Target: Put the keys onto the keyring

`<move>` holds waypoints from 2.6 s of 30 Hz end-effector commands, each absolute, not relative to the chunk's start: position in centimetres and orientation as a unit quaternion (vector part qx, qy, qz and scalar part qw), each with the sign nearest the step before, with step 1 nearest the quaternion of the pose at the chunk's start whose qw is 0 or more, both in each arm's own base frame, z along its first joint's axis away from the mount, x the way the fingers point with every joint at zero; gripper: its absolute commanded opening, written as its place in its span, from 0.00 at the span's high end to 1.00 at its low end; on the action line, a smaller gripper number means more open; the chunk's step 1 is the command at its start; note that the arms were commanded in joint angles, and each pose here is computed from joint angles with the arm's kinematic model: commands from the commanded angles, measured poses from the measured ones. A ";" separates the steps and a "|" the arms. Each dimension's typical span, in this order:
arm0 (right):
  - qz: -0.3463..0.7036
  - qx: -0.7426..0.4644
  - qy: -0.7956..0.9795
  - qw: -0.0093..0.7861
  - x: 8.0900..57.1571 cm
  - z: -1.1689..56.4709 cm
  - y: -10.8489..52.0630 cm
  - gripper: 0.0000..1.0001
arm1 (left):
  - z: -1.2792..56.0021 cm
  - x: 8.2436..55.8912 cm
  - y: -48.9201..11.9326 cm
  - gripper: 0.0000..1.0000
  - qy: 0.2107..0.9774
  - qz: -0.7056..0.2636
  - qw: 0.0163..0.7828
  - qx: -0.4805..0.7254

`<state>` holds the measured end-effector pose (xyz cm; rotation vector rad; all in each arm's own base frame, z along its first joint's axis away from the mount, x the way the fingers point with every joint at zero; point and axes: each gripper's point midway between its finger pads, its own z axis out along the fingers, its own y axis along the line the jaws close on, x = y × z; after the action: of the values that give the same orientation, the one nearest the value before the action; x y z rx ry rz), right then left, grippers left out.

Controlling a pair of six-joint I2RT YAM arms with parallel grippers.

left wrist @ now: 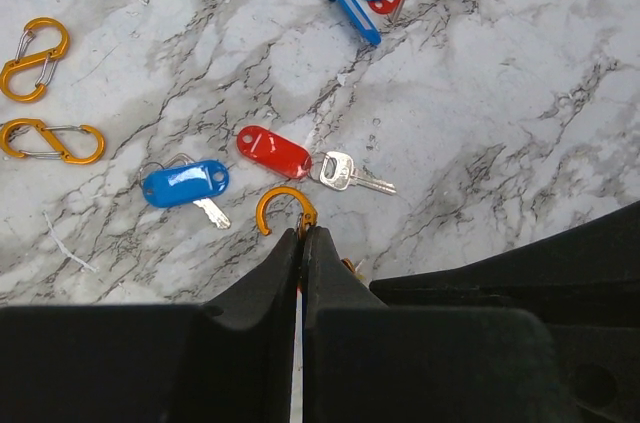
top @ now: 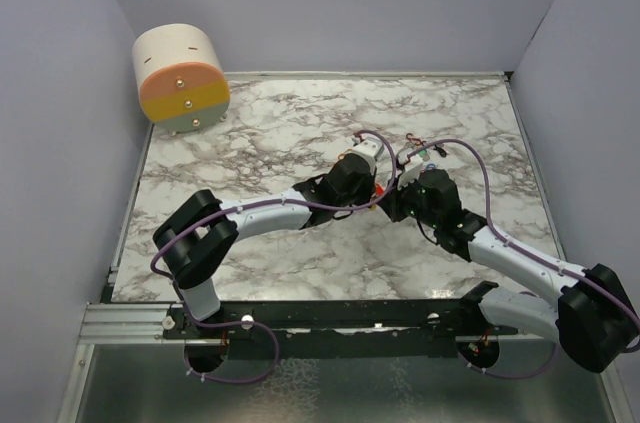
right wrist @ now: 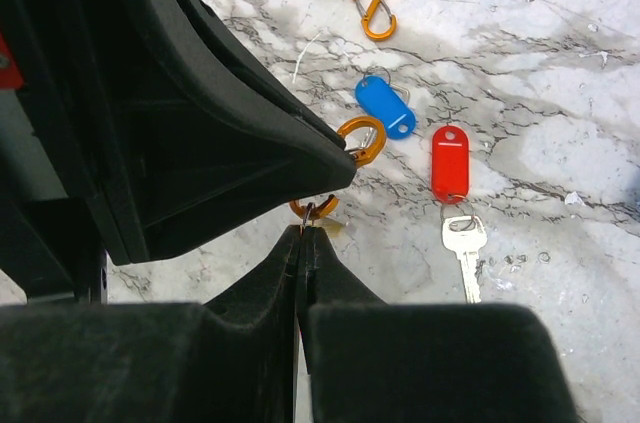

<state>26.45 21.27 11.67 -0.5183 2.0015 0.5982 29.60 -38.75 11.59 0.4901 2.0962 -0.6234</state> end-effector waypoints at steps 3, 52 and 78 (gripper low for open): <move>0.256 -0.214 0.804 0.492 26.3 13.0 21.7 0.99 | 13.3 32.5 -37.7 0.74 0.837 -0.243 0.468 0.145; 0.074 0.000 0.884 0.462 36.0 11.2 12.6 0.42 | 9.8 33.2 -29.8 0.01 0.864 -0.207 0.454 0.062; 0.096 -0.085 0.904 0.408 34.4 5.7 18.6 0.46 | 10.3 32.3 -26.9 0.02 0.859 -0.203 0.468 0.039</move>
<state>34.14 18.02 5.62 -0.1898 2.3098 0.1966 32.10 -26.98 9.02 0.1072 2.1463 -0.4659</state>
